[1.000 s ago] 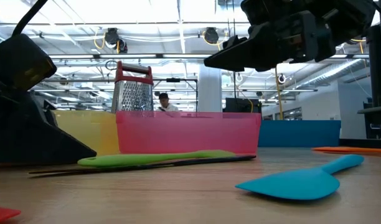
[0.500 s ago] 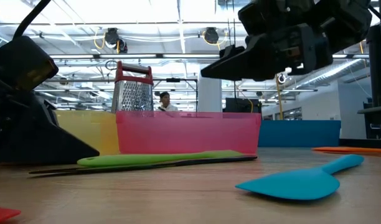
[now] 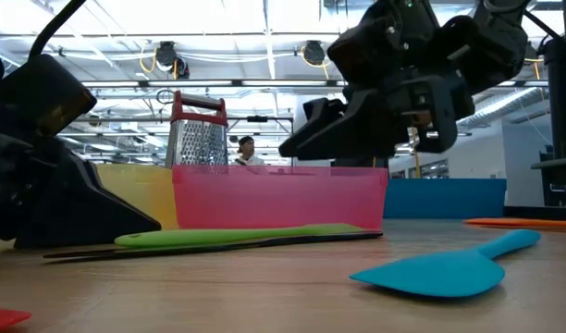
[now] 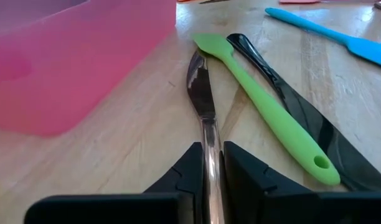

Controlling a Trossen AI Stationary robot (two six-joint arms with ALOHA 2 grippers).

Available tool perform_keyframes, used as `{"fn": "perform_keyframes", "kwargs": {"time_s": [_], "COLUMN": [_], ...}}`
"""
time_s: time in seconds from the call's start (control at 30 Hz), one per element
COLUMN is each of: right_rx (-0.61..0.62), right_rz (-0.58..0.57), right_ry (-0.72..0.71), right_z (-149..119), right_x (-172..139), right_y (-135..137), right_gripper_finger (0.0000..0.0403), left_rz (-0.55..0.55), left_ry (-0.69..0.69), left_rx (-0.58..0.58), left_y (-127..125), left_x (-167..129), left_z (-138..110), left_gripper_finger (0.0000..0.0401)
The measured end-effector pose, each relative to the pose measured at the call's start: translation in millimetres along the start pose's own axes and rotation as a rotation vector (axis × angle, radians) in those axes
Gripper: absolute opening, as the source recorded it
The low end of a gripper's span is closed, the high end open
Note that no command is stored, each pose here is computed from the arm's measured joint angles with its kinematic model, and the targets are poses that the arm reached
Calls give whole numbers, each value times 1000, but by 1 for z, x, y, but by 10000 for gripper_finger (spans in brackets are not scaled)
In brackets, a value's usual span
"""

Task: Pick & Place Kitchen Items
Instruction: Put the left gold table knife into the pink bin

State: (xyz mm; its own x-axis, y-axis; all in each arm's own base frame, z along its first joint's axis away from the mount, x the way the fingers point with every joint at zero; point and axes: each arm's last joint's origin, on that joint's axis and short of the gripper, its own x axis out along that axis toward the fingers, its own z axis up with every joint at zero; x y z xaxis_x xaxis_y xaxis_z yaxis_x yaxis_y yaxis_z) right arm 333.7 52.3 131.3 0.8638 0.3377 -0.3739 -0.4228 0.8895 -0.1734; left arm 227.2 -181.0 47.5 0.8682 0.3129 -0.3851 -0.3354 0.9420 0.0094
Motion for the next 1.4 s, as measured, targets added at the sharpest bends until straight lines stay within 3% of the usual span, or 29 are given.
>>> {"fn": "perform_keyframes", "kwargs": {"time_s": [0.73, 1.0, 1.1, 1.27, 1.4], "right_rx": [-32, -63, -105, -173, -184], "right_rz": [-8, -25, -44, -172, -300], "right_ry": [1, -46, -81, 0, 95], "right_z": [0, 20, 34, 50, 62], "right_x": [0, -13, -23, -46, -71], "right_y": [0, -3, -5, -8, -11], "right_gripper_finger": [151, 151, 151, 150, 150], "left_rz": [-3, 3, 11, 39, 10], "left_ry": [-110, -132, -146, -151, -126], "left_rx": [44, 68, 130, 220, 187], "left_y": [-6, -6, -5, 4, 20], "left_x": [1, 0, -2, 2, 11], "left_z": [15, 24, 35, 60, 84], "left_gripper_finger": [57, 58, 58, 58, 58]}}
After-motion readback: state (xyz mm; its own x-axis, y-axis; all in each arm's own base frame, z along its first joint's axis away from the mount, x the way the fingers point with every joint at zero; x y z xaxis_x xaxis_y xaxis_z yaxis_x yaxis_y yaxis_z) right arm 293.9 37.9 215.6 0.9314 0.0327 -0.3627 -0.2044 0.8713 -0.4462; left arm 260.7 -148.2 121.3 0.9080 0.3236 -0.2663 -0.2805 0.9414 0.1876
